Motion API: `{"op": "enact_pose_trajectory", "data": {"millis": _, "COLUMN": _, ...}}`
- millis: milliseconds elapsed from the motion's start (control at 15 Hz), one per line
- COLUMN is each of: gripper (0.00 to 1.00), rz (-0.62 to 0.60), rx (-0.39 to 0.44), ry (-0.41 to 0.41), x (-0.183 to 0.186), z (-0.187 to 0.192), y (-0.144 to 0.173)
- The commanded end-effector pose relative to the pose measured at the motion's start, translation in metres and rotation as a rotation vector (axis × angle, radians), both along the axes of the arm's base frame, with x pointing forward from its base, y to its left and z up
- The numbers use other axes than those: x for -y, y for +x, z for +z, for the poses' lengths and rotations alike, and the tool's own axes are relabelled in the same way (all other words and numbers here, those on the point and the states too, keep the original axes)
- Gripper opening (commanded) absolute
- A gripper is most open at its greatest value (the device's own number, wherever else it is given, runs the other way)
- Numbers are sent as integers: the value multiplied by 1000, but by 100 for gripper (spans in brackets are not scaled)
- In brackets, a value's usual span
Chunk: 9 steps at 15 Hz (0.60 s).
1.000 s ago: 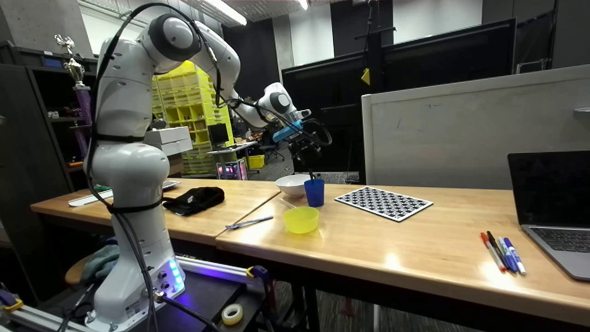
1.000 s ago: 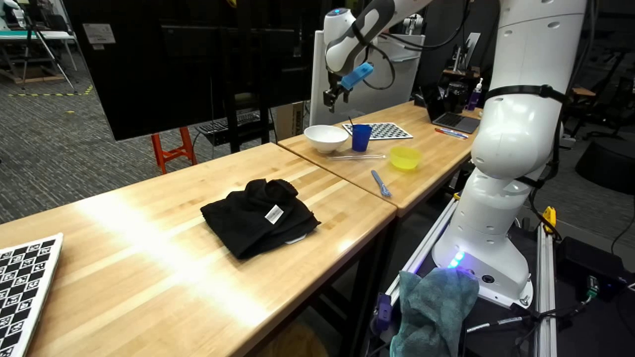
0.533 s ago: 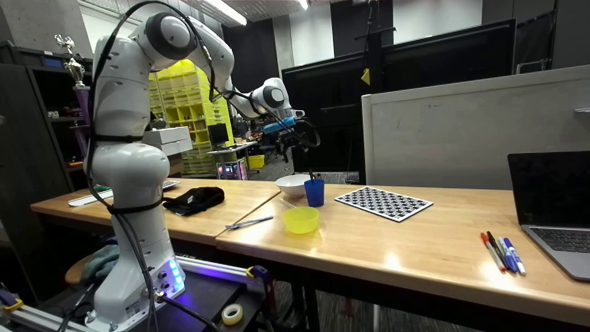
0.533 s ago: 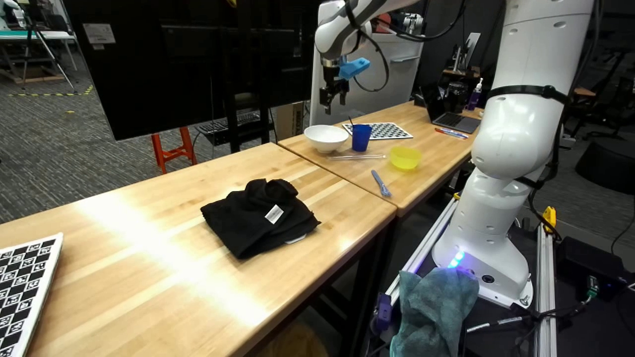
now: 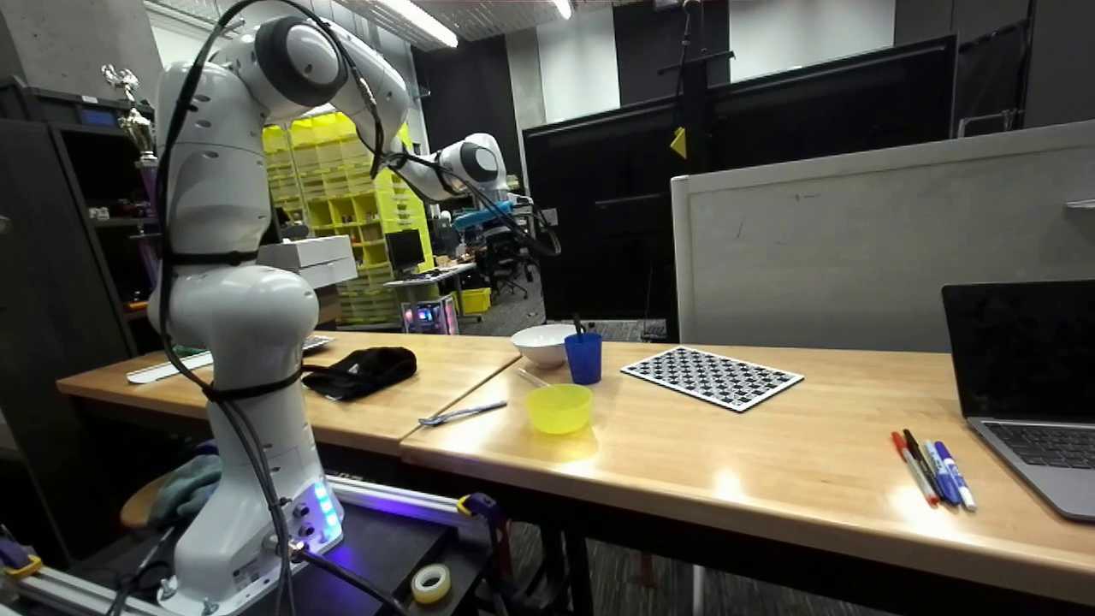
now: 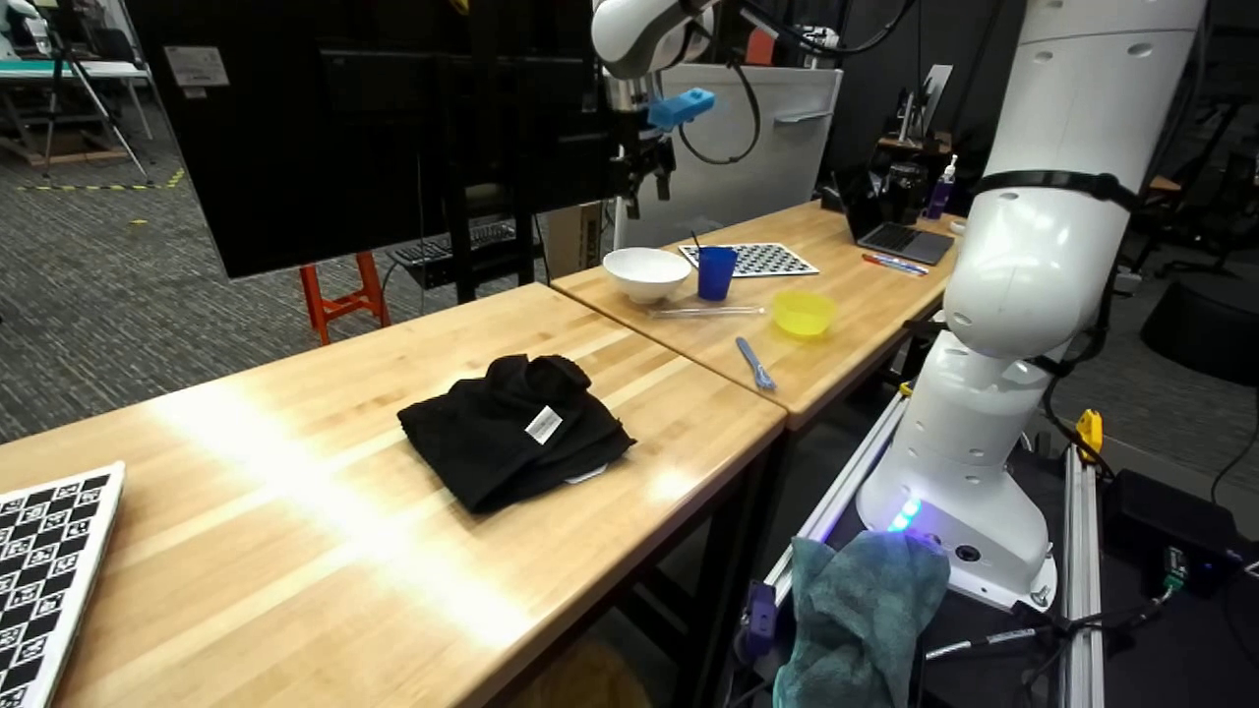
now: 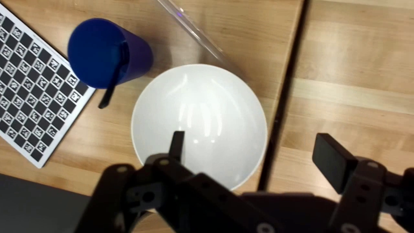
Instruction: Put the black fork in the blue cup
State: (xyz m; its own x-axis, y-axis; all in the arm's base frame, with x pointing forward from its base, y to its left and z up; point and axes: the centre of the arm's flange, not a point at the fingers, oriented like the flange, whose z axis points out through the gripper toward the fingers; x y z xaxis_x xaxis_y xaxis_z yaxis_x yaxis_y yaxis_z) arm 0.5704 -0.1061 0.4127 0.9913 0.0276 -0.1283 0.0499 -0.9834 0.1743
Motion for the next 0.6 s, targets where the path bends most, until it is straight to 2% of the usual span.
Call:
{"op": "enact_pose_trajectory", "data": {"millis": 0, "gripper": 100, "rz": -12, "rx": 52, "ry": 68, "x": -63, "z": 3, "y": -6}}
{"op": "enact_pose_trajectory", "data": {"millis": 333, "gripper": 100, "rz": -23, "rx": 92, "ry": 202, "x": -166, "z": -21, "y": -16}}
{"op": "enact_pose_trajectory", "data": {"millis": 533, "gripper": 100, "rz": -57, "rx": 86, "ry": 241, "x": -213, "z": -39, "y": -33}}
